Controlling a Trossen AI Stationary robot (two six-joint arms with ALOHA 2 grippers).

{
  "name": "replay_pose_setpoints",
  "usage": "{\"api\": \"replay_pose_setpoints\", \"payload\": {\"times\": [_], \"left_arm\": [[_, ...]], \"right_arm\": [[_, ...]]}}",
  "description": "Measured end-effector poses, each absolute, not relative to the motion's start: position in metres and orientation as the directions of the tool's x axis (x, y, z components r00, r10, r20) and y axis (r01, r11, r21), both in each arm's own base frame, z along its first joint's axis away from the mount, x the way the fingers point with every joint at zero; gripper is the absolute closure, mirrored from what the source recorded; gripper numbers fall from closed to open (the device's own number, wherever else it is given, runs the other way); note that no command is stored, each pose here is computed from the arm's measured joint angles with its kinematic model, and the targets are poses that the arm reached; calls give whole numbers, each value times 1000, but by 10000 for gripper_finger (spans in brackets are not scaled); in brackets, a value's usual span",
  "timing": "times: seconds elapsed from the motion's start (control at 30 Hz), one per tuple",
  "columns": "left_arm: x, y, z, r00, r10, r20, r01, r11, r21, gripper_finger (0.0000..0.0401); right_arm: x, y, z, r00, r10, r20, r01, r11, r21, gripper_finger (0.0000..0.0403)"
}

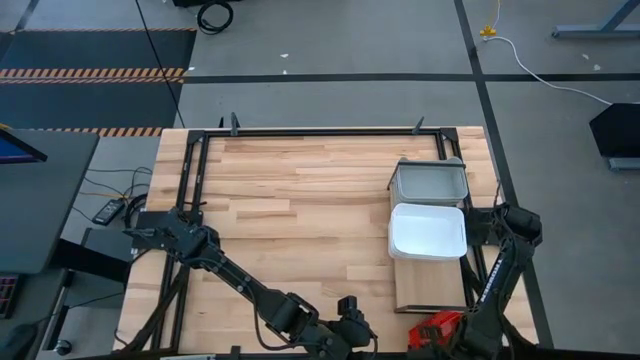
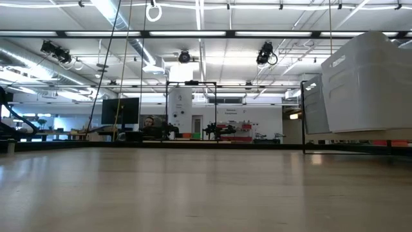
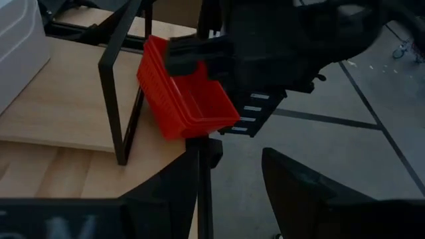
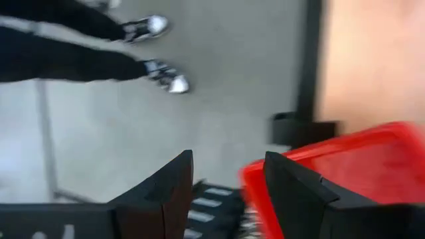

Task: Stack baskets on shelf by color
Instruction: Adjust the stacked red bins on the shelf

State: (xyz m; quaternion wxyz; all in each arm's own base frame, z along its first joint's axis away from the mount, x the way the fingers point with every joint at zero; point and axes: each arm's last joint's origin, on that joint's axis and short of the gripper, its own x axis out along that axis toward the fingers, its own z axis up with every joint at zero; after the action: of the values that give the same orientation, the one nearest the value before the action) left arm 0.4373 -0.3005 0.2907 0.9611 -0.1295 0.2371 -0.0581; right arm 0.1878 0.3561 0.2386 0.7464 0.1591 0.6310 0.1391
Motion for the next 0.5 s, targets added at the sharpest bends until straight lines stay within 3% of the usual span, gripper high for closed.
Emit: {"api": "replay_pose_setpoints", "payload": {"times": [0.1,0.33,0.5], "left_arm": [[437,-300,291,881,-173,-441,50,960,-277,229],[436,-302,291,880,-177,-440,54,959,-277,229],[436,-302,291,881,-177,-440,55,959,-277,229]], "right_arm": [[185,363,242,147,476,-867,1,877,481,213],[182,378,253,157,616,-772,266,726,634,213],[172,386,235,77,586,-806,508,673,538,213]]}}
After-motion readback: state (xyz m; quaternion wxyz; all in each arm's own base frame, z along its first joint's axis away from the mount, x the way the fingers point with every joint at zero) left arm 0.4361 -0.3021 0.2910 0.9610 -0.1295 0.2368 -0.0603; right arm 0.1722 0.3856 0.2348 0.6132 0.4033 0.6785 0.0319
